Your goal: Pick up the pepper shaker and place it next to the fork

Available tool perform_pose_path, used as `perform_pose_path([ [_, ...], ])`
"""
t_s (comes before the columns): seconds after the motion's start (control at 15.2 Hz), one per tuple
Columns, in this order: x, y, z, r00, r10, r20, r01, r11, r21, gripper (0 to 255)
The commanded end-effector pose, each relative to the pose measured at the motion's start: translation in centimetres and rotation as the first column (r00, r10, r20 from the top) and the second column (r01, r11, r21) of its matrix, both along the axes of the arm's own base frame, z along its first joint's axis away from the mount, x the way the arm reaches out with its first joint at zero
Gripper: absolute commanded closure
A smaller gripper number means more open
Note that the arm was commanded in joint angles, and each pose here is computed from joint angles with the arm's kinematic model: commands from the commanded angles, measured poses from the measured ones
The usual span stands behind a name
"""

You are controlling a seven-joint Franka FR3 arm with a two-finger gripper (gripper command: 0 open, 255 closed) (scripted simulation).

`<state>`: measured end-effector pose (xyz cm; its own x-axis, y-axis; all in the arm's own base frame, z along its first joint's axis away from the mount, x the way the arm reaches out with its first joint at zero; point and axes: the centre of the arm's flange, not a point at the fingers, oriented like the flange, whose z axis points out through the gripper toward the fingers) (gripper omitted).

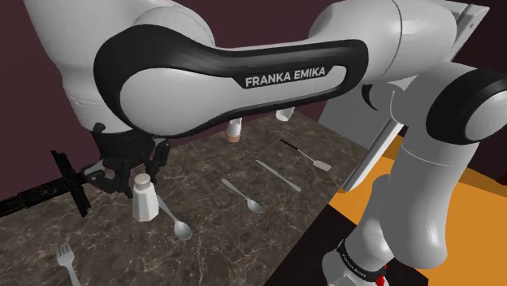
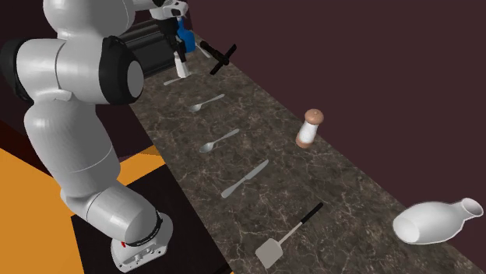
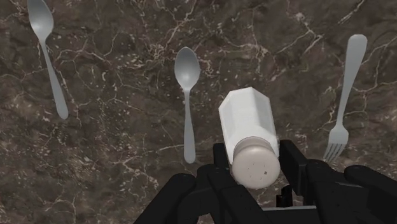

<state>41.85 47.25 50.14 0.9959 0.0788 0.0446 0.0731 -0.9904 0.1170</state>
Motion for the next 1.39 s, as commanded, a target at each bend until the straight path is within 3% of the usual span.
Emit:
perform_pose_path([
  [0.0, 0.0, 0.0, -1.1, 1.0, 0.0, 0.0, 0.0, 1.0, 0.0, 255],
  [1.32, 0.0, 0.0, -11.7, 1.0, 0.0, 0.0, 0.0, 1.0, 0.0, 255],
])
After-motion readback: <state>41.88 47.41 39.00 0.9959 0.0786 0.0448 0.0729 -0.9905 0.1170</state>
